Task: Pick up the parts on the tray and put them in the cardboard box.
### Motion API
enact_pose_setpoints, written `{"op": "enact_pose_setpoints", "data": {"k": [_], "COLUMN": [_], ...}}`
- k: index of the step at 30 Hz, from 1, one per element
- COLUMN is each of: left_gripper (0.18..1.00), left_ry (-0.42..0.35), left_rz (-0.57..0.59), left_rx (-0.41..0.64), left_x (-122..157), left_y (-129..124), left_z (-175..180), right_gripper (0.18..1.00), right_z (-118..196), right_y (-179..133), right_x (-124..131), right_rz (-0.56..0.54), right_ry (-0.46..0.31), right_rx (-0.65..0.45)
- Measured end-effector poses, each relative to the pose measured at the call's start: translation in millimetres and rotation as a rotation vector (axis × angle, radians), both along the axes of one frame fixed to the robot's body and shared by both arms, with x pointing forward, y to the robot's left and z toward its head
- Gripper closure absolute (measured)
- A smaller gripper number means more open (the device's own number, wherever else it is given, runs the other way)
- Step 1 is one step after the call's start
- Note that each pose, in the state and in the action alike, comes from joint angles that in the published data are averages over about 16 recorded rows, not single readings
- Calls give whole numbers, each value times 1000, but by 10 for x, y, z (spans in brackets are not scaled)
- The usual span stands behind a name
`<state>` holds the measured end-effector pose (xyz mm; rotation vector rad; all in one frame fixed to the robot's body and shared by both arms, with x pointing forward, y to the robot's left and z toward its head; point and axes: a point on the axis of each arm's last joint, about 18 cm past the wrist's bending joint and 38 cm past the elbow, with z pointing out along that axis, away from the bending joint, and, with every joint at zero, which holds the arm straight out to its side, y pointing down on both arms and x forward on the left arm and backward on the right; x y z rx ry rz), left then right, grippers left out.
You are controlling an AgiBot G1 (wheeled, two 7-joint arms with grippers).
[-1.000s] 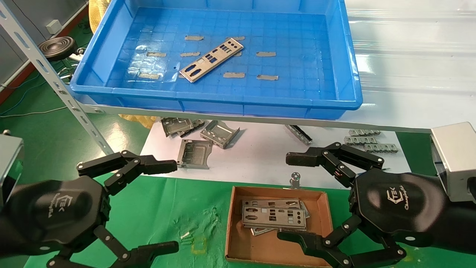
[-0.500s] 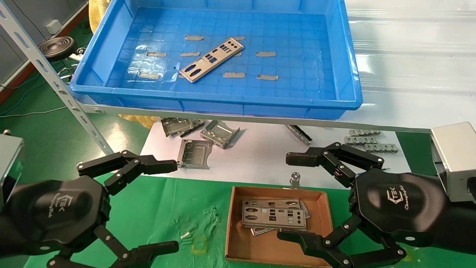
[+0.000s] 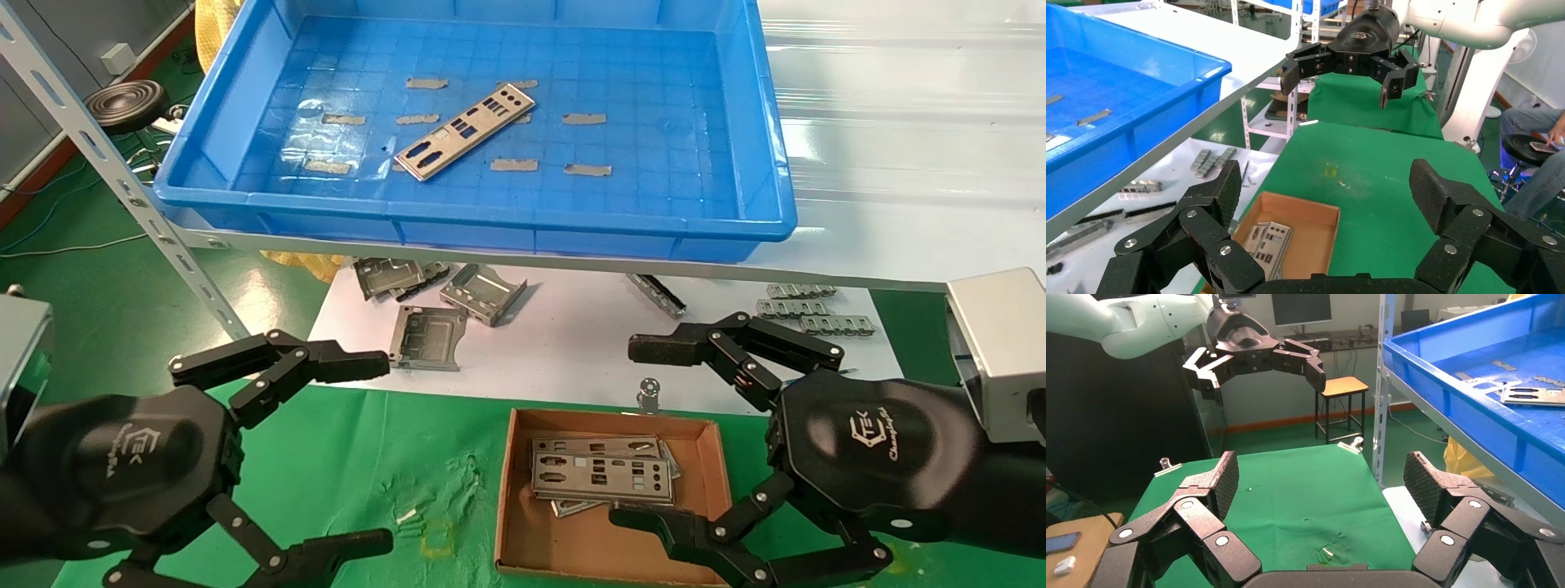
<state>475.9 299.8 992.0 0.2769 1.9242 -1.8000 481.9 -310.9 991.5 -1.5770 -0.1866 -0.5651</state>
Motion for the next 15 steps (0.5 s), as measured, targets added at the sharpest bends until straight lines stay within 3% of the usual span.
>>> {"op": "enact_pose_setpoints", "data": {"k": [15], "left_gripper": [184], "left_ry": [0], "left_rz": [0], "left_rx": [0], "left_x": [0], "left_y": [0], "left_z": [0], "right_gripper": [178], "right_z": [0], "right_y": [0], "right_x": [0], "right_rz": [0], "right_ry": [0], "right_rx": [0]}}
